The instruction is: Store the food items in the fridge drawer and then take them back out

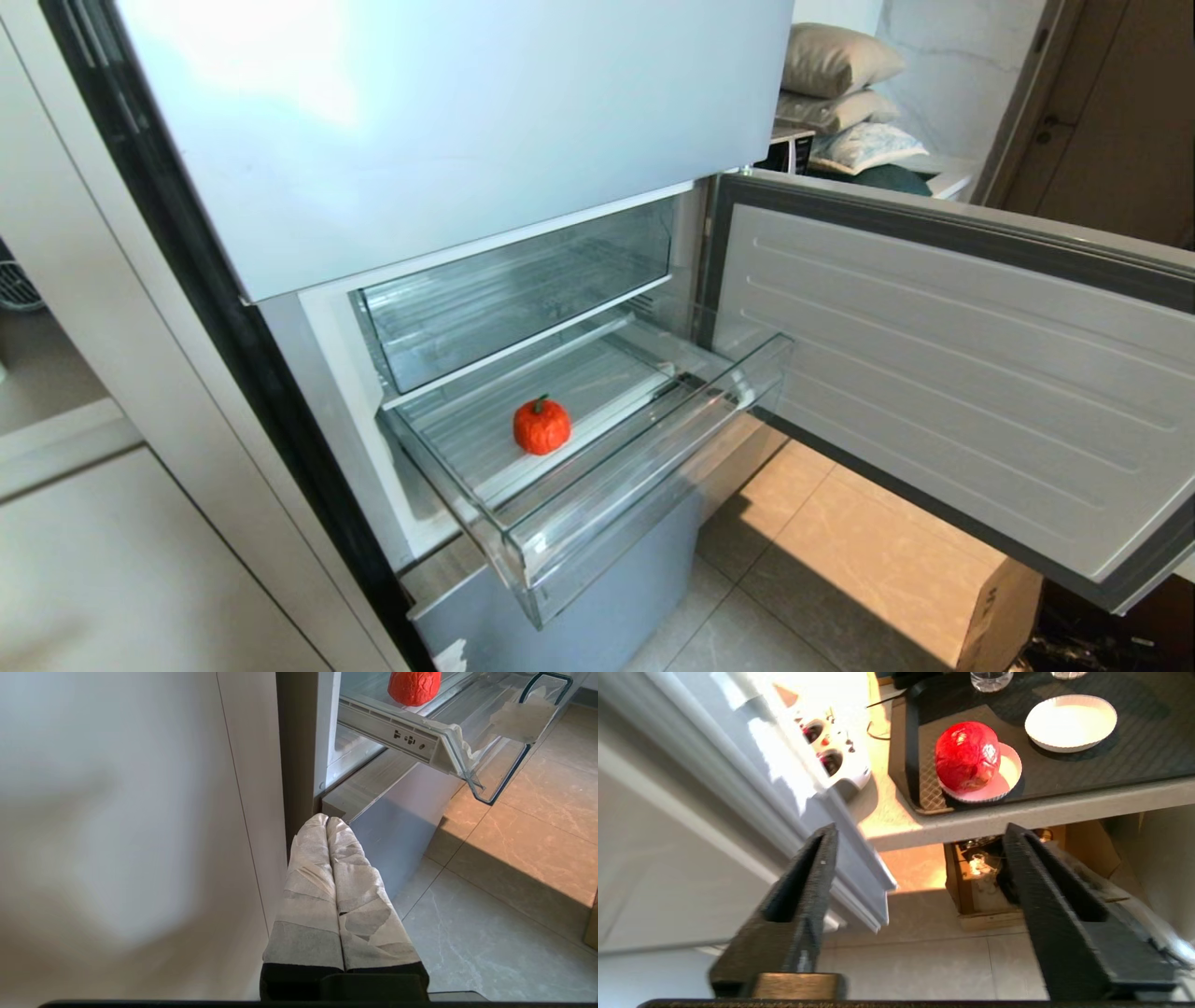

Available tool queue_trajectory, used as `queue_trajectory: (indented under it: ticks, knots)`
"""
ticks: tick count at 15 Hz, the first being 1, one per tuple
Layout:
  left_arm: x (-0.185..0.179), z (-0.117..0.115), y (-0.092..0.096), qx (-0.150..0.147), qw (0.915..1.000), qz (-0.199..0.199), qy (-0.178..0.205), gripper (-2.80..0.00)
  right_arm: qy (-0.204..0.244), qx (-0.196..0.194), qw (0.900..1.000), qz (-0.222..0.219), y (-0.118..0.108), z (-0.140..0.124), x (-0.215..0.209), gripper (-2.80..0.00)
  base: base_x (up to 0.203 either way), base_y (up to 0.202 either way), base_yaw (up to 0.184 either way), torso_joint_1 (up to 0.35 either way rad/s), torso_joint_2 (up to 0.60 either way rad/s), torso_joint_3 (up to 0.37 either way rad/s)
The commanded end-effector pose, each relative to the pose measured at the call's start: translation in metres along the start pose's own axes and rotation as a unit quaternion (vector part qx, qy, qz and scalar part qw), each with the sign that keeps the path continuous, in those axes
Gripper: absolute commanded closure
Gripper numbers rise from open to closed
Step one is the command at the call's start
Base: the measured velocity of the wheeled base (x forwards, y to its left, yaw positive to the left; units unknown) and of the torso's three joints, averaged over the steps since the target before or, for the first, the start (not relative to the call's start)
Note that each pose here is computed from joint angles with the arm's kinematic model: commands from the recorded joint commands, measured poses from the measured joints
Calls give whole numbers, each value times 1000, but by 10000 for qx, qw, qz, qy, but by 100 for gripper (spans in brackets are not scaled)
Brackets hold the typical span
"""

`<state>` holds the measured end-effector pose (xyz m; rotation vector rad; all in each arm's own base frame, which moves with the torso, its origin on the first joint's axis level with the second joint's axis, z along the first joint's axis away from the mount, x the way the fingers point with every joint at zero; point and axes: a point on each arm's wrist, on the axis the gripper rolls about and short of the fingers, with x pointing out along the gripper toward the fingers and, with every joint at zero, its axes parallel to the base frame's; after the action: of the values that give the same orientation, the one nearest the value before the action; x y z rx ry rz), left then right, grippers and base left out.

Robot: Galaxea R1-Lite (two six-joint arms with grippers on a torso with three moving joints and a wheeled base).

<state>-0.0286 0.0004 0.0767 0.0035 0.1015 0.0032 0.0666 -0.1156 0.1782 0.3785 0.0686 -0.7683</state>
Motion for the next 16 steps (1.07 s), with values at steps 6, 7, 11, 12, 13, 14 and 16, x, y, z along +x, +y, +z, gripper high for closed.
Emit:
queue_trajectory:
  ticks: [6, 7, 11, 12, 13, 14, 16]
  knots:
    - [0, 0, 0, 2, 10000, -1, 6, 0, -105, 370, 9968, -700, -57, 3, 62, -280, 0, 0, 0, 0, 0, 0]
    - [0, 0, 0, 2, 10000, -1, 6, 0, -153, 353, 9966, -734, -63, 4, 70, -280, 0, 0, 0, 0, 0, 0]
    - [0, 0, 0, -4, 10000, -1, 6, 0, 48, 433, 9957, -823, -90, -1, 112, -280, 0, 0, 0, 0, 0, 0]
    - [0, 0, 0, 2, 10000, -1, 6, 0, 52, 449, 9956, -824, -97, -3, 123, -280, 0, 0, 0, 0, 0, 0]
    - [0, 0, 0, 3, 10000, -9, 6, 0, -11, 436, 9959, -794, -102, -2, 134, -280, 0, 0, 0, 0, 0, 0]
    - [0, 0, 0, 2, 10000, -1, 6, 0, -68, 404, 9965, -726, -104, -1, 142, -280, 0, 0, 0, 0, 0, 0]
    - [0, 0, 0, 2, 10000, -5, 6, 0, 20, 330, 9986, -412, -96, -6, 169, -280, 0, 0, 0, 0, 0, 0]
